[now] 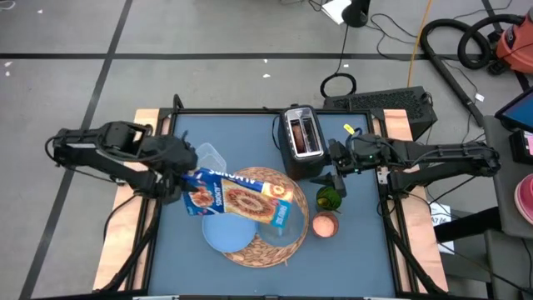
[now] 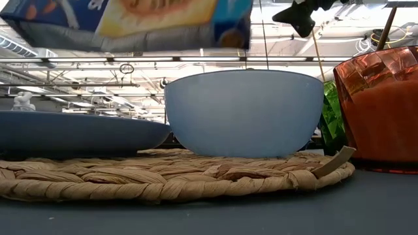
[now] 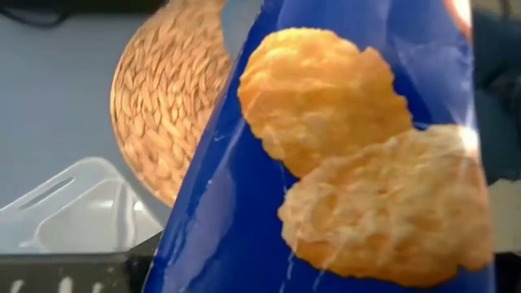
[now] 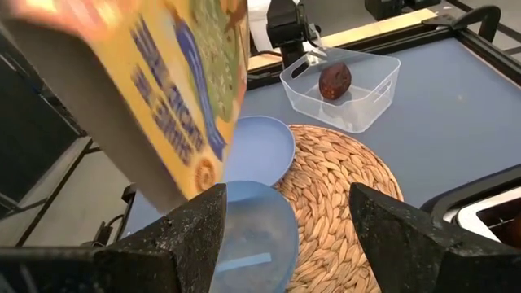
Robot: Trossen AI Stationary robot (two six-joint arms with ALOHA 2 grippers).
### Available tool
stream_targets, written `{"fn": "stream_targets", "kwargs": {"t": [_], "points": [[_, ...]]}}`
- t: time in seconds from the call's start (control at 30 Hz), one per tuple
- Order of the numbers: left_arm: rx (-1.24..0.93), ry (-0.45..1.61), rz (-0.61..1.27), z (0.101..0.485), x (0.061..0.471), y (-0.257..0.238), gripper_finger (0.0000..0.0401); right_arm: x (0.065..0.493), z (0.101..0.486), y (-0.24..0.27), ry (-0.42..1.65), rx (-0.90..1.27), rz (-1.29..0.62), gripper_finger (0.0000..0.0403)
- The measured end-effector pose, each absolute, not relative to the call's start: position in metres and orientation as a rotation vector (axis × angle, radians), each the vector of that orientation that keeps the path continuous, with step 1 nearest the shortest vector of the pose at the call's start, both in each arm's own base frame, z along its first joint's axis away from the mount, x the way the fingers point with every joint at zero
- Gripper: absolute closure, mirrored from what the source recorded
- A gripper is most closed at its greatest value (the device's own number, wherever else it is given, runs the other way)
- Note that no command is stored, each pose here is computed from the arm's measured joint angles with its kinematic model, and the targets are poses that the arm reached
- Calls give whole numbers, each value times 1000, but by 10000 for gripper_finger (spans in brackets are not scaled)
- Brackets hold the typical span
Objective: Arrange a breakfast setting
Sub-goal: Pour the cereal from the cereal box into the blue bowl on the table mat
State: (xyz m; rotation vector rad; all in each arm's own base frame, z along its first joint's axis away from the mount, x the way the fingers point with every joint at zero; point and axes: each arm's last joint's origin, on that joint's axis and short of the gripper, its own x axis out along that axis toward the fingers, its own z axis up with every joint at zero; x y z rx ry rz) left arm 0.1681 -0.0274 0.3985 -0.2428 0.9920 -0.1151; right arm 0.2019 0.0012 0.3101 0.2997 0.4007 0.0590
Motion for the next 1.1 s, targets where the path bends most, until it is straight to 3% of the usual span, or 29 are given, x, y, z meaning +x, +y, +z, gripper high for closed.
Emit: {"fn": "stream_targets", "kwargs": {"t": [0.2,1.1], "points": [[-209,1108,-45,395,177,-27,206,202,310,1,403,300,62,149],[-234,1091,-11,400,178,-32,206,202,310,1,404,293,64,149]]}}
